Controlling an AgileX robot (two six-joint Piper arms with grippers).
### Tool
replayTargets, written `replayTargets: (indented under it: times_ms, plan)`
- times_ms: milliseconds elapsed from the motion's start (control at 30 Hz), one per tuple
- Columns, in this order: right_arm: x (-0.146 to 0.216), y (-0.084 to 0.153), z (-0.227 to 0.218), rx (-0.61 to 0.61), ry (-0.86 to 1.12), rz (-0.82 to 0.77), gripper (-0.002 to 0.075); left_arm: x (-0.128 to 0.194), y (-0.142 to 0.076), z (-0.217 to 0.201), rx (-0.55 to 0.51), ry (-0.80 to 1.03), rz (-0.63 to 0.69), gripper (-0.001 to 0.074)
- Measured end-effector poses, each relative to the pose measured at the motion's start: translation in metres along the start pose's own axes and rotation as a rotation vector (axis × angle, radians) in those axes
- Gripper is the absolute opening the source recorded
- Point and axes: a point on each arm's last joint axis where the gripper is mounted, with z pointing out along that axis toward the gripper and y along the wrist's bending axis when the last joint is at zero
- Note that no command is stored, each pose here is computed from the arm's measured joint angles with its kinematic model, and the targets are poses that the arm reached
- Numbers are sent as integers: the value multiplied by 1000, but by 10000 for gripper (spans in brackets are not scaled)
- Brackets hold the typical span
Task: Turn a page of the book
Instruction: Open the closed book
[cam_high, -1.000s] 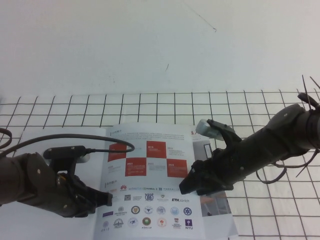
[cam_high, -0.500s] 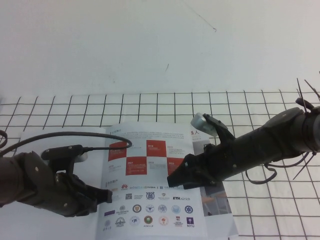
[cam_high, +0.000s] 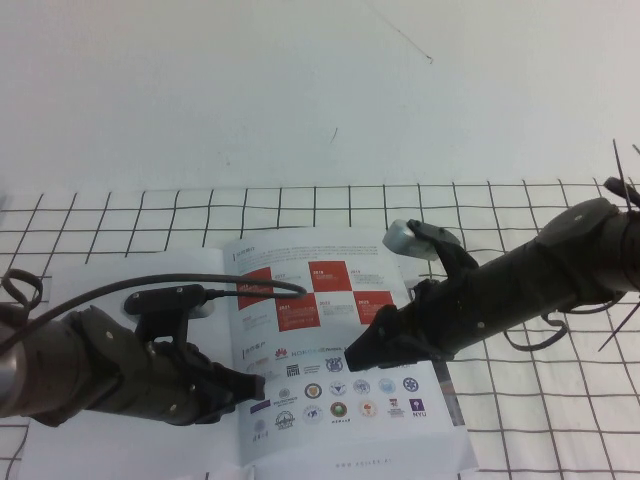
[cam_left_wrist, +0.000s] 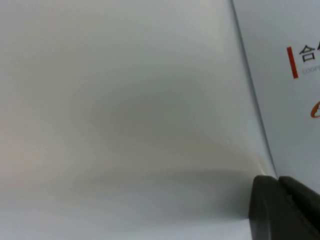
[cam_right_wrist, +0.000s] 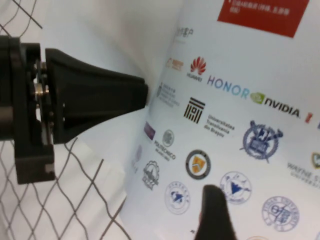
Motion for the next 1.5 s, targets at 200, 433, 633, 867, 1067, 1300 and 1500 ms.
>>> replayTargets:
  times_ms: [200, 433, 633, 867, 1067, 1300, 1500]
  plan:
    - [-4, 3, -14, 126, -22, -86, 449, 0, -1, 0, 1, -4, 8, -2]
    - [-5, -11, -24, 176, -26, -71, 449, -2, -2, -5, 6, -24, 8, -2]
    - [-9, -22, -35, 206, -37, -71, 450, -10, -11, -22, 43, -84, 10, -2]
    - [-18, -17, -41, 205, -16, -133, 450, -35, -26, -33, 88, -153, -8, -2]
    - [-15, -18, -41, 218, 9, -103, 450, -44, -15, -36, 39, -183, 23, -2]
    - [-15, -20, -42, 235, 11, -109, 450, -56, 31, -46, -28, -176, -102, -2]
    - [-15, -23, -42, 272, 16, -140, 450, -57, 36, -48, -27, -181, -141, -3]
